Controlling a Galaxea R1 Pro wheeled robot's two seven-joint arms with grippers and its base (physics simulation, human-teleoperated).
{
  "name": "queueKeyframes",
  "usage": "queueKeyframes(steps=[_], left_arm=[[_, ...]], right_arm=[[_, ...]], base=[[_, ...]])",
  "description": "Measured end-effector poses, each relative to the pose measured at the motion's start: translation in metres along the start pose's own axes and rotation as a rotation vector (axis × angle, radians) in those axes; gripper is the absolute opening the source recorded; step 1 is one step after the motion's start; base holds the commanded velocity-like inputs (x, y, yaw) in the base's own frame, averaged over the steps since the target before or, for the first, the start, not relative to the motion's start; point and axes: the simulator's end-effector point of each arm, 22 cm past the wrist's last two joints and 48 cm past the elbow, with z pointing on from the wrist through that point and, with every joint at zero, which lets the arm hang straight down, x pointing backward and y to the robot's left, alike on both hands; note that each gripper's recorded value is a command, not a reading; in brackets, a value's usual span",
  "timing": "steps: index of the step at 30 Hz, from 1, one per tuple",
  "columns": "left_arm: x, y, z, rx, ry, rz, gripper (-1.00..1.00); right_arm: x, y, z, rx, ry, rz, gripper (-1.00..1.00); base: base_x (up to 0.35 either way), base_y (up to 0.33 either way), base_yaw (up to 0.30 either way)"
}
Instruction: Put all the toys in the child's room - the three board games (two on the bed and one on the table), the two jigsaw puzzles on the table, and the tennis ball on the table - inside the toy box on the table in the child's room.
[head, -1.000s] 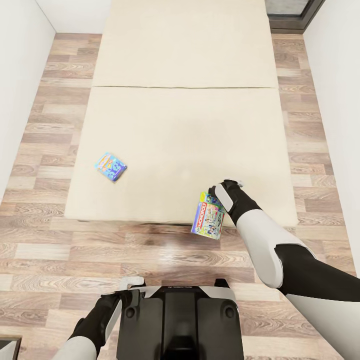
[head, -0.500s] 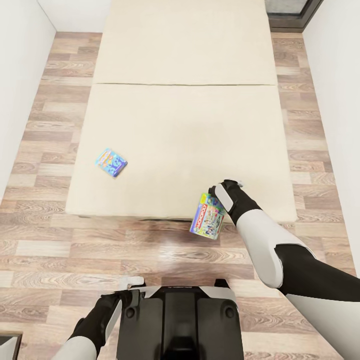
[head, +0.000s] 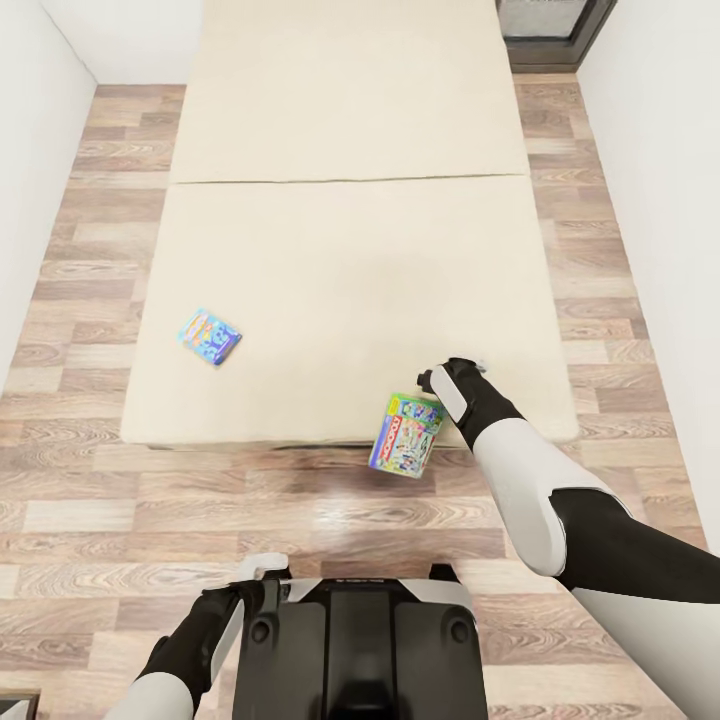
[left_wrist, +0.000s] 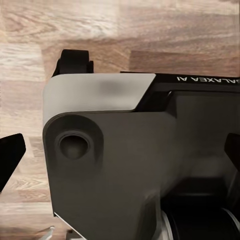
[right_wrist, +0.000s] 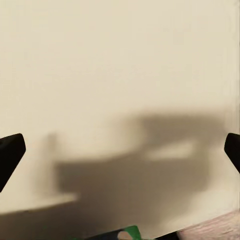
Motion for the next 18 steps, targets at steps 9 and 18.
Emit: queueKeyframes(steps=[9, 18], left_arm=[[-0.0049, -0.0012, -0.0032, 0.002, -0.011, 0.001, 1.0], [-0.0058, -0.0014, -0.0038, 0.002, -0.013, 0.001, 1.0]], right_arm=[[-0.0062, 0.0005, -0.006, -0.002, -0.012, 0.001, 1.0], [-0.0073, 0.0006, -0.0071, -0.003, -0.014, 0.003, 1.0]], base=[[0.0, 0.0, -0.084], [0.0, 0.0, -0.006]])
